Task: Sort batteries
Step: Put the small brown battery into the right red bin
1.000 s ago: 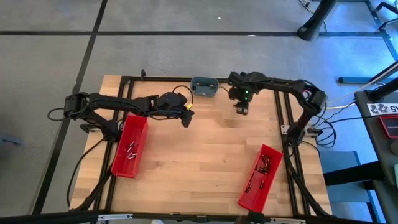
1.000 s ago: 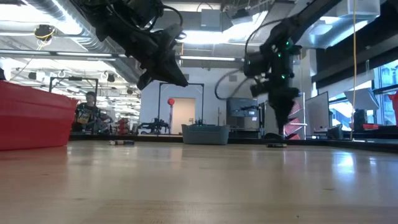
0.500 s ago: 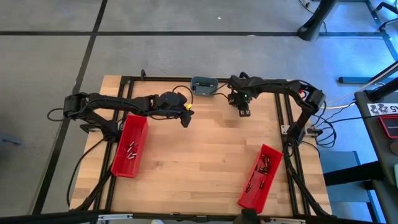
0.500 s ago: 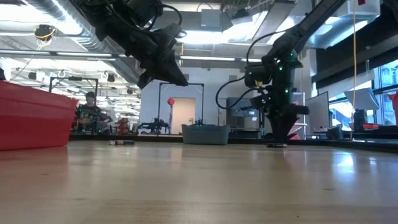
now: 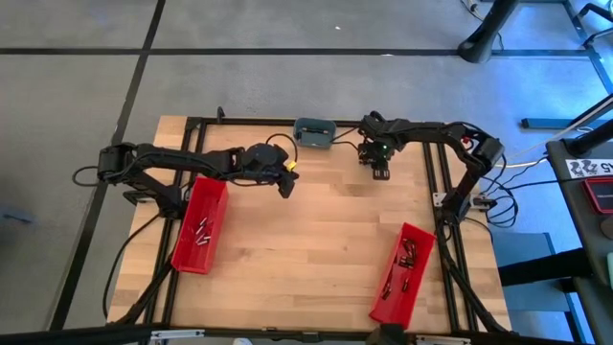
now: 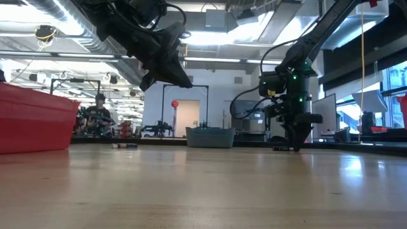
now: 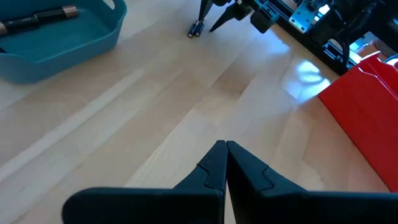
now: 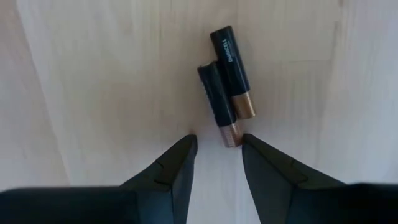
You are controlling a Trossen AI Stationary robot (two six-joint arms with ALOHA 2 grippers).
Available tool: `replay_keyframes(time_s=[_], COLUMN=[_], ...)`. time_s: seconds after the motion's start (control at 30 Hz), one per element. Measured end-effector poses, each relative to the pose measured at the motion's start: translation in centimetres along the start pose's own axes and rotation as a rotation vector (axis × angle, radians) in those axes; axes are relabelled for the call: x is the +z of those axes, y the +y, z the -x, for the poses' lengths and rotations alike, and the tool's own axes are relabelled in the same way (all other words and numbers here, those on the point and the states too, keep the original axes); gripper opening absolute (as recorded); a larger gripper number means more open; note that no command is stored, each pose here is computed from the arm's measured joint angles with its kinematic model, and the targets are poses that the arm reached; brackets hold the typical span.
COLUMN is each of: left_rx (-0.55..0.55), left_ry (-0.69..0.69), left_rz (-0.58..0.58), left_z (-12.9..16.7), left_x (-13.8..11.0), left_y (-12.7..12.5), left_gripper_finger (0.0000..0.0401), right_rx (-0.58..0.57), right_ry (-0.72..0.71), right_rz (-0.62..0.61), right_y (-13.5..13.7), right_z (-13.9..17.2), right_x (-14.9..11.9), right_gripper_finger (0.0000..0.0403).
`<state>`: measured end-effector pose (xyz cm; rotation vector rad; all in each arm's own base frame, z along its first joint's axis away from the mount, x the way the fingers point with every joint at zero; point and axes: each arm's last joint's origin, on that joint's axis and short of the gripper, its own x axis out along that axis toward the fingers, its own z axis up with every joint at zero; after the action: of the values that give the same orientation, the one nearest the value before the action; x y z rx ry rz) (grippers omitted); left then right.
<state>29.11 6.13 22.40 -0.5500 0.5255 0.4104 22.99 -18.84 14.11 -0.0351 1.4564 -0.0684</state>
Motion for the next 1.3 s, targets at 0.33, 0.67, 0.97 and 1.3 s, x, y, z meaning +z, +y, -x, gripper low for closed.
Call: replay_keyframes(time_s=[0.33,0.67,0.97,1.3], left_rx=[-0.027,-0.031,-0.028,-0.027], left_ry=[0.014,0.015,0.013,0.013], left_rz=[0.003,0.002,0.000,-0.001], left_z=[0.1,0.1,0.1,0.1], left_x=[-0.6,-0.6,-0.6,-0.6], left_y=[-0.9,-1.1,-1.1,-1.1], left_gripper_finger=[0.0001,0.0001,0.0001,0.0001], right_rx=[0.051,0.085,0.086,0.066], right_ry=[0.031,0.079,0.039,-0.027], right_rz=[-0.002,-0.027,-0.045,0.028], right_y=[0.5,0.3,0.6,2.7], right_z=[0.1,1.7,1.5,1.2], right_x=[-0.5,-0.1,0.4,2.7], right_gripper_finger=[0.0140,0.0140,0.0140,0.0140])
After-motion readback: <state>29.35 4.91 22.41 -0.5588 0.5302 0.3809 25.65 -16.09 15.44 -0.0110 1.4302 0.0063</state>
